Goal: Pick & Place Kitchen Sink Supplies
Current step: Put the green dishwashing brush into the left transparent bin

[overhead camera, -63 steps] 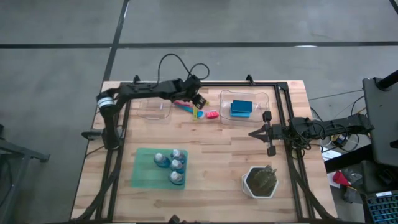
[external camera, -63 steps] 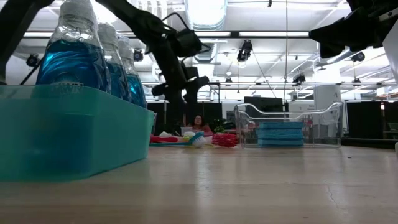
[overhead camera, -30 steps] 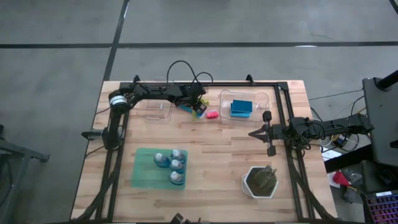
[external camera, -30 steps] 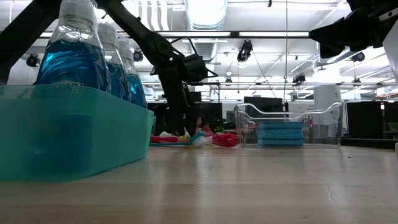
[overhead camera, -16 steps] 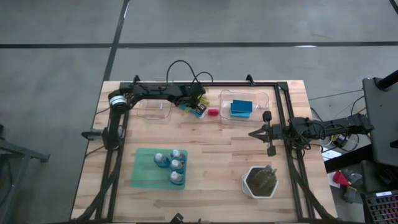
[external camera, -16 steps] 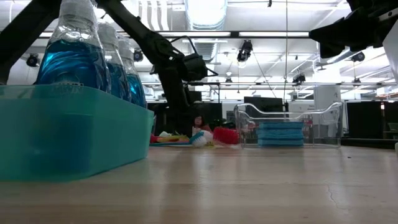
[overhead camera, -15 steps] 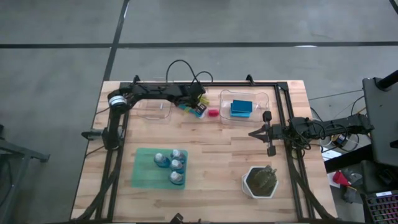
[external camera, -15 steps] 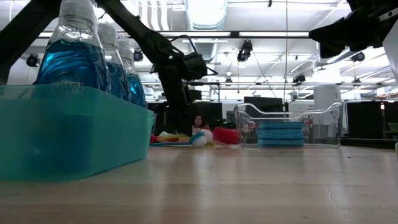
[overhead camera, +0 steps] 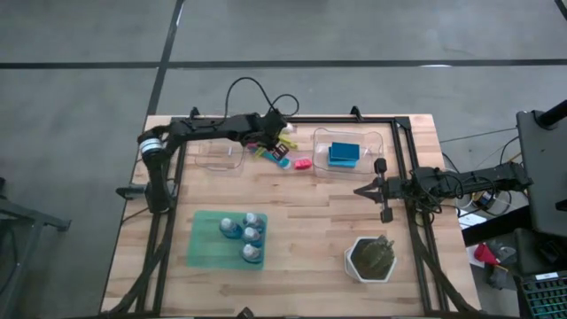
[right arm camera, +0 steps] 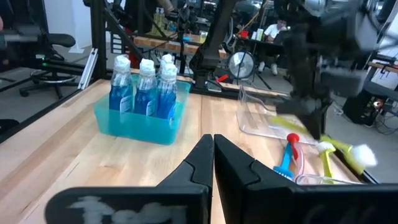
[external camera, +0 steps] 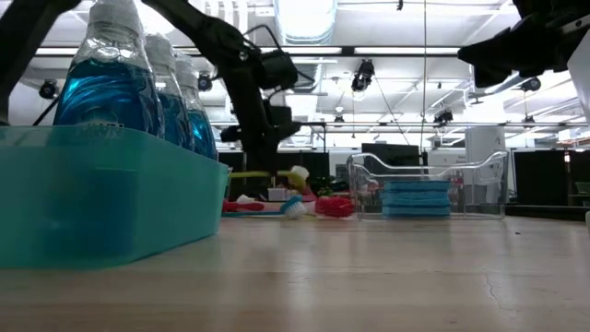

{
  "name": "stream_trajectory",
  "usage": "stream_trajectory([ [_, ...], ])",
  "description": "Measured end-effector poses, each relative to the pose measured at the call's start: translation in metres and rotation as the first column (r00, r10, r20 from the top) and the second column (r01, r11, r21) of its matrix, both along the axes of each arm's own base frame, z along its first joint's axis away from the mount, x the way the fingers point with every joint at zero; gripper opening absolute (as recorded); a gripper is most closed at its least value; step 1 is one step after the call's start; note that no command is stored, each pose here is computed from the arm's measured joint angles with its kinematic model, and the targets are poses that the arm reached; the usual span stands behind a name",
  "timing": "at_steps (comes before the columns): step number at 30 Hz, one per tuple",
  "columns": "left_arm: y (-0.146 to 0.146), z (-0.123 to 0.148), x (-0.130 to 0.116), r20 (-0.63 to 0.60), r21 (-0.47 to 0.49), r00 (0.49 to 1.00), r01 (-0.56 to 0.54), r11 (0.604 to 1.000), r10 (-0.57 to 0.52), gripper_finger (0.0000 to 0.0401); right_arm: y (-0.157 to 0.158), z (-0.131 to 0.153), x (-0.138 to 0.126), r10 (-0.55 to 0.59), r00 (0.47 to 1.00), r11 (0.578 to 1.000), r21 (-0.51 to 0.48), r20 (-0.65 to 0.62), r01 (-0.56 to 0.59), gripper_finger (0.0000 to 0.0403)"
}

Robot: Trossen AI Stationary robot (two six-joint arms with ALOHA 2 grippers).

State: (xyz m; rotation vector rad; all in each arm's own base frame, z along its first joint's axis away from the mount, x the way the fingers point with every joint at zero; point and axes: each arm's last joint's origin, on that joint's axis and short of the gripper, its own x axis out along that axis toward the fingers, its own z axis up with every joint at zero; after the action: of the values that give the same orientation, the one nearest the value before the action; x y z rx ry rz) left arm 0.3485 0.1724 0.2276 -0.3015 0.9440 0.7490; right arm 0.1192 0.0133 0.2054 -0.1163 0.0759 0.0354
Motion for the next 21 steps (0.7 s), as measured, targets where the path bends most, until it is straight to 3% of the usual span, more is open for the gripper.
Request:
stream_trajectory([
  [11, -0.02, 0.069, -0.043, 0.046, 0.054, 0.999, 0.0, 0.999, -0.003, 0.0041, 0.0, 0.0, 0.0, 0.0, 1.0, 1.0, 0.001, -0.003, 0.0, 0.0008],
  [17, -0.031, 0.099, -0.077, 0.018, 0.141, 0.996, -0.093, 0.986, 0.091, 0.0043, 0.0, 0.0, 0.0, 0.0, 1.0, 1.0, 0.001, -0.002, 0.0, 0.0008],
  [21, -0.038, 0.104, -0.099, 0.013, 0.165, 0.991, -0.136, 0.977, 0.136, 0.0049, 0.0, 0.0, 0.0, 0.0, 1.0, 1.0, 0.001, -0.002, 0.0, 0.0008],
])
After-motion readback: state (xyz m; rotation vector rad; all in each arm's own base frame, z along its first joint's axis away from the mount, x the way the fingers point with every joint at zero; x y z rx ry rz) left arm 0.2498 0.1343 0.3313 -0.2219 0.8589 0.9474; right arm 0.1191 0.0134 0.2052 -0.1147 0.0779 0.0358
